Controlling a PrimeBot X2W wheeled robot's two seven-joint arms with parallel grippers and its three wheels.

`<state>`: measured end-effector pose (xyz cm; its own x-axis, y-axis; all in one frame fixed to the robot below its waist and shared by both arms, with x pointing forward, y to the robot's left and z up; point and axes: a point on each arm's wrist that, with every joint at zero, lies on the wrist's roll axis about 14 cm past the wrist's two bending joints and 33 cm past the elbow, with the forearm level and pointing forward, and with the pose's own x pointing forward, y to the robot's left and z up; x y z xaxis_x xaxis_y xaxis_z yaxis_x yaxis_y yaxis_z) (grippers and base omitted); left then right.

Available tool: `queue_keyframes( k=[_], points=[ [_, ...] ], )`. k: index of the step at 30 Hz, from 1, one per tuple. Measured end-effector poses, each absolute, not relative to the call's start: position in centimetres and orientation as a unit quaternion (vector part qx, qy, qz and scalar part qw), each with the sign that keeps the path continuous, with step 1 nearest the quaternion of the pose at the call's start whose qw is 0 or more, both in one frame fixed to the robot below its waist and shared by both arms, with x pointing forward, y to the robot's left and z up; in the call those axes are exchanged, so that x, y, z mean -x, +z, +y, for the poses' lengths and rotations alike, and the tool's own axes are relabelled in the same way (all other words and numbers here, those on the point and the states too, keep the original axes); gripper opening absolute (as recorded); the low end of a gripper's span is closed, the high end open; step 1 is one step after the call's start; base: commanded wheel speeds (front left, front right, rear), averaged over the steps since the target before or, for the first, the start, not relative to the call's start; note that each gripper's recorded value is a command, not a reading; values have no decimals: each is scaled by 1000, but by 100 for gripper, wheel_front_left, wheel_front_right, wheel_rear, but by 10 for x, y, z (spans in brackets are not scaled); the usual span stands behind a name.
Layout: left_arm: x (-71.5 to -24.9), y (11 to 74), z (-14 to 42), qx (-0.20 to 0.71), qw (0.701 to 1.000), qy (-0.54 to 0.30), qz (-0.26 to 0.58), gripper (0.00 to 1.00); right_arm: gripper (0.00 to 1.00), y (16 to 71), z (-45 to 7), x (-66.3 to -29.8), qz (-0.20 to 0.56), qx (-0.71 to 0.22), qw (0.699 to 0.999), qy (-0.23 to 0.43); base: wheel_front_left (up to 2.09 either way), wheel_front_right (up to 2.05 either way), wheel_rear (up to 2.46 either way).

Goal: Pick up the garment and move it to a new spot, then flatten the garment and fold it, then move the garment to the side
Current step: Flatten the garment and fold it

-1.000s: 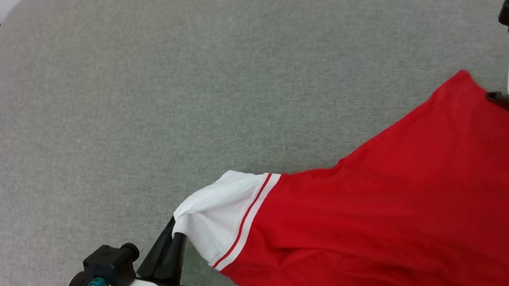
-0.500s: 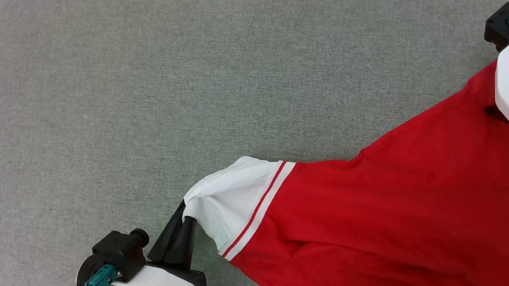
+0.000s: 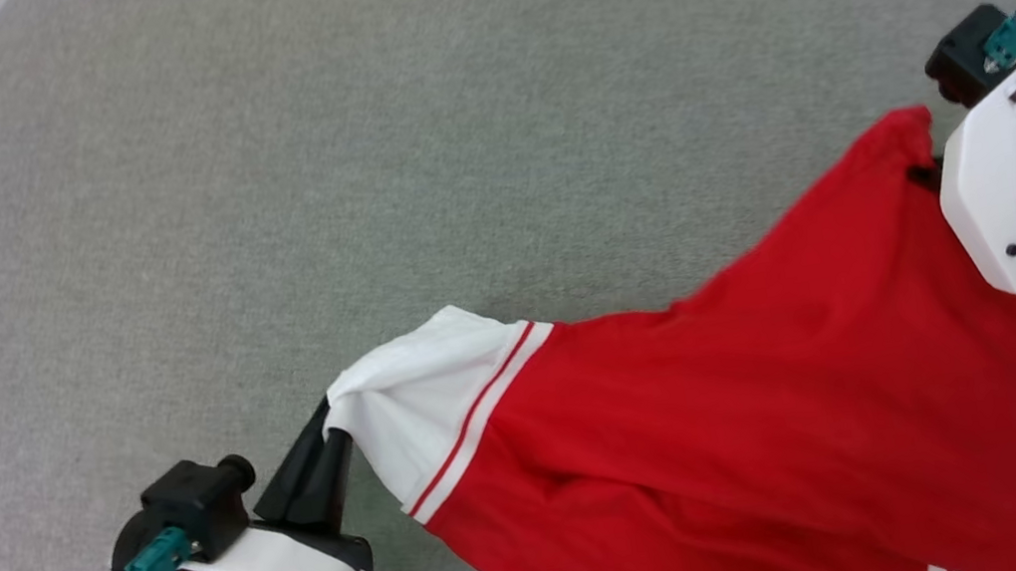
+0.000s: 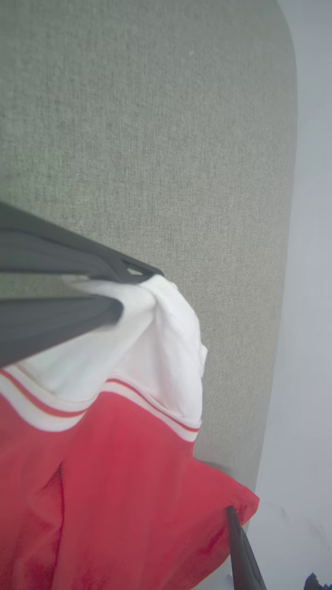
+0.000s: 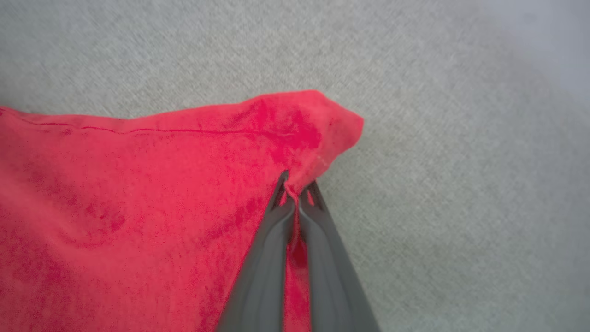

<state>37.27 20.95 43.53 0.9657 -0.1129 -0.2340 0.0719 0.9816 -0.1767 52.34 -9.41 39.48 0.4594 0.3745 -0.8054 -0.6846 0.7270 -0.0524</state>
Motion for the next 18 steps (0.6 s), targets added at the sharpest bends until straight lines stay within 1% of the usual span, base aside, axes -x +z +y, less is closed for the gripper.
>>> queue_keyframes(
  k=[5, 10, 15, 18],
  points=[
    [-383, 468, 209, 74, 993, -62, 73, 0, 0, 448, -95, -536, 318, 156, 882, 310, 0, 0, 0],
    [-405, 525, 208, 57, 995, -85, -10, 0, 0, 512, -105, -545, 220, 127, 922, 293, 0, 0, 0],
    [-431, 597, 199, 34, 987, -118, -101, 0, 0, 578, -118, -547, 130, 108, 947, 273, 0, 0, 0],
    [-445, 639, 193, 23, 979, -140, -148, 0, 0, 614, -128, -548, 82, 103, 957, 258, 0, 0, 0]
  ],
)
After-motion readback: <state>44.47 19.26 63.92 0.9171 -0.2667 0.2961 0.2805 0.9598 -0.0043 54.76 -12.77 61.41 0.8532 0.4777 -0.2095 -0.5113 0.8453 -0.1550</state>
